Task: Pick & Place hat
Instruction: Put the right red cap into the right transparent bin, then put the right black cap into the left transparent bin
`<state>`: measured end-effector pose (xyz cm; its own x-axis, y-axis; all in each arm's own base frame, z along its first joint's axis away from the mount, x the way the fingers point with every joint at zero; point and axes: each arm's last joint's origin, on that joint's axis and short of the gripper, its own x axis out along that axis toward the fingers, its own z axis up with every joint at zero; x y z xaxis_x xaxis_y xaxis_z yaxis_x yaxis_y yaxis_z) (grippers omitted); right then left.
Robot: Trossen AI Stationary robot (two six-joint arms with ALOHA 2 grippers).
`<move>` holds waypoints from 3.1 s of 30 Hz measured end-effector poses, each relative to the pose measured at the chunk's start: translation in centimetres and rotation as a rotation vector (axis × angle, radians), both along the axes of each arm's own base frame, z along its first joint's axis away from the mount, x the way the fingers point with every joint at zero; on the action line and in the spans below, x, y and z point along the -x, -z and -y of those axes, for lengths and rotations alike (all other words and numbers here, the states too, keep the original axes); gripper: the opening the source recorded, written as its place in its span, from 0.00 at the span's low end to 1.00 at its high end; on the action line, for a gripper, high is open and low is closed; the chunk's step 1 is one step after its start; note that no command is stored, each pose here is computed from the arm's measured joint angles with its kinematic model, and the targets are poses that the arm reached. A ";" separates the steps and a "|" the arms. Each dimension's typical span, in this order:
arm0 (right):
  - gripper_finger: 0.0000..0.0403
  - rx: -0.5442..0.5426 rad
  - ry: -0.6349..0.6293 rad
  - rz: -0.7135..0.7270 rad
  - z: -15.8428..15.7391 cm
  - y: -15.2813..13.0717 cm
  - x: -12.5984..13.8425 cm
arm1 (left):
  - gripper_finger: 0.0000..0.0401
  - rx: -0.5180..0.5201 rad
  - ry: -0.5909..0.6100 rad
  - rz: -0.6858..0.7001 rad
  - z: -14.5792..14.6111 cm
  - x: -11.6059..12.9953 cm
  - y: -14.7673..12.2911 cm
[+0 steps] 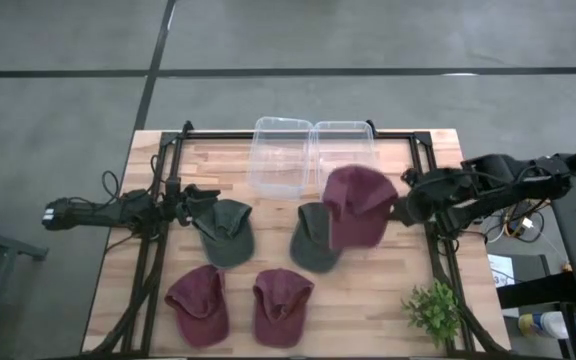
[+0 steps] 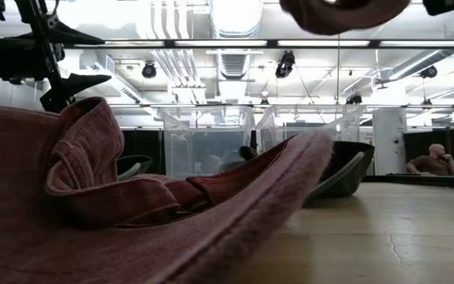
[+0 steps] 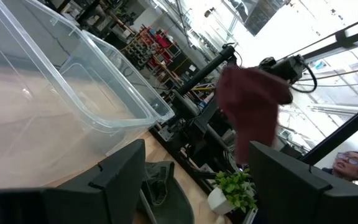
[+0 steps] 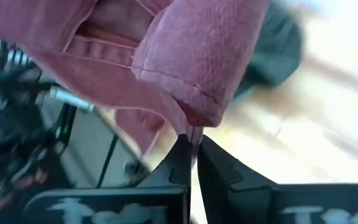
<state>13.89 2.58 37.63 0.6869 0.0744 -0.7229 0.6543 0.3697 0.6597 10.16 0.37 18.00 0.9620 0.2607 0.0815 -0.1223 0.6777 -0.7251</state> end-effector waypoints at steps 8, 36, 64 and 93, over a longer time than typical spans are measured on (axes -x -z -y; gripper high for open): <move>0.02 0.187 0.133 0.010 3.3 -2.3 0.2 | 0.69 0.001 0.000 0.000 0.0 0.0 0.0; 0.02 0.109 0.214 -0.217 17.6 0.6 -4.8 | 0.69 -0.003 0.001 -0.005 0.0 0.0 0.1; 0.02 -0.195 0.138 -0.471 22.1 7.7 -7.8 | 0.69 0.001 0.000 -0.008 0.0 0.0 0.1; 0.39 -0.219 0.062 -0.448 21.9 5.9 -7.3 | 0.69 0.001 0.001 -0.009 0.0 0.0 0.1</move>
<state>21.14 -19.29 31.77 0.3207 0.2262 -0.9198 0.9072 0.2058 0.3669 10.18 0.36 17.89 0.9628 0.2600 0.0729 -0.1280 0.6771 -0.7247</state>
